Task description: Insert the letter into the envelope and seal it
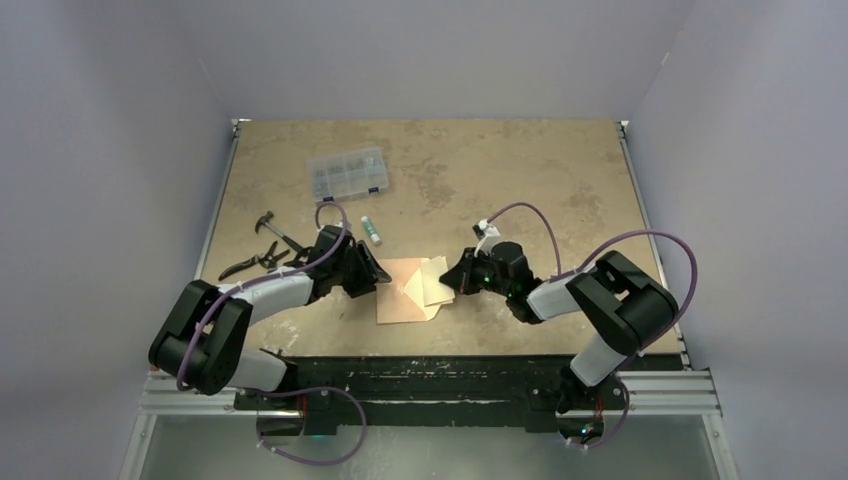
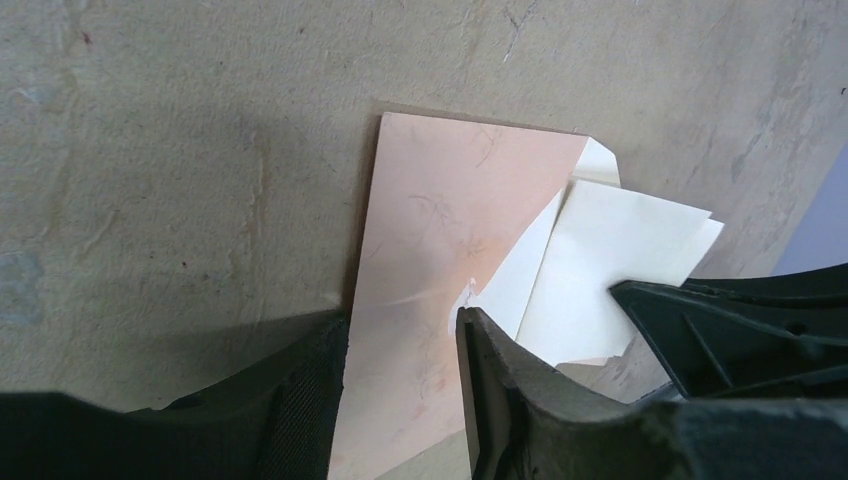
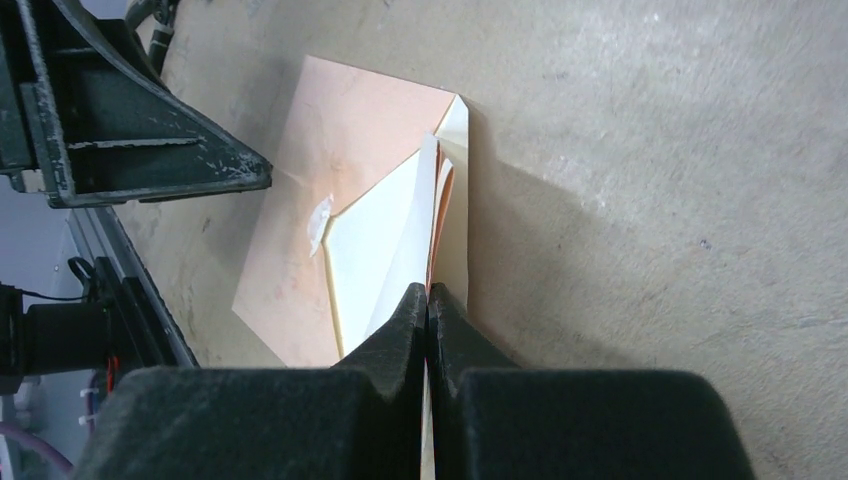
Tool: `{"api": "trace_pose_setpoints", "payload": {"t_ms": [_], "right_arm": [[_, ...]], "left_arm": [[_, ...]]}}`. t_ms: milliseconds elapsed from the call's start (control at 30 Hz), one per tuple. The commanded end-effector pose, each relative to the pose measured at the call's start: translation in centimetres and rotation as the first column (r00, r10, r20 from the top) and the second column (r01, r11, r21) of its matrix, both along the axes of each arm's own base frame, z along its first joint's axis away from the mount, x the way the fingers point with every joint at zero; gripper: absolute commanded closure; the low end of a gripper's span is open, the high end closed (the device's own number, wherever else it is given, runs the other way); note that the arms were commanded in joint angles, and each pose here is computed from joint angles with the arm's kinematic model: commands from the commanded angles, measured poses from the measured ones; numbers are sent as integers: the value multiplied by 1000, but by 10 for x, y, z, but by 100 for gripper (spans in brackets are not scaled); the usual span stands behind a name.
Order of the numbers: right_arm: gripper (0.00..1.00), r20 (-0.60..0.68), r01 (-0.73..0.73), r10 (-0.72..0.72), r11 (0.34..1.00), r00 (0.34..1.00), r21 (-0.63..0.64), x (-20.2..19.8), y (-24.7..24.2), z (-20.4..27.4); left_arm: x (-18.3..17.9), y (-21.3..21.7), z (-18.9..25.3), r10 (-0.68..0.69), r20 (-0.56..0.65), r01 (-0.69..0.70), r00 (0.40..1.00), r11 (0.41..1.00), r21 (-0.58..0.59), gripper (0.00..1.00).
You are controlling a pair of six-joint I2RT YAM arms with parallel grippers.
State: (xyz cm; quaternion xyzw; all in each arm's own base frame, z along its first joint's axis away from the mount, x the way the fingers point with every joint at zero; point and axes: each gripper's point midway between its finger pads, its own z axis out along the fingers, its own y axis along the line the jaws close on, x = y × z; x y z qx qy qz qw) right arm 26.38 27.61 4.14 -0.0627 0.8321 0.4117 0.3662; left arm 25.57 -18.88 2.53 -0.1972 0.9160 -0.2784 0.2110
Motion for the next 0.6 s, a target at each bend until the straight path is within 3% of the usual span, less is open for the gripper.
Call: {"api": "trace_pose_setpoints", "payload": {"t_ms": [0, 267, 567], "right_arm": [[100, -48, 24, -23, 999, 999, 23, -2, 5, -2], [100, -248, 182, -185, 983, 951, -38, 9, 2, -19], [100, -257, 245, -238, 969, 937, -6, 11, -4, -8]], "left_arm": [[-30, 9, -31, 9, -149, 0, 989, 998, 60, 56], [-29, 3, -31, 46, -154, -41, 987, 999, 34, 59], [-14, 5, -24, 128, -105, -127, 986, 992, 22, 64]]}}
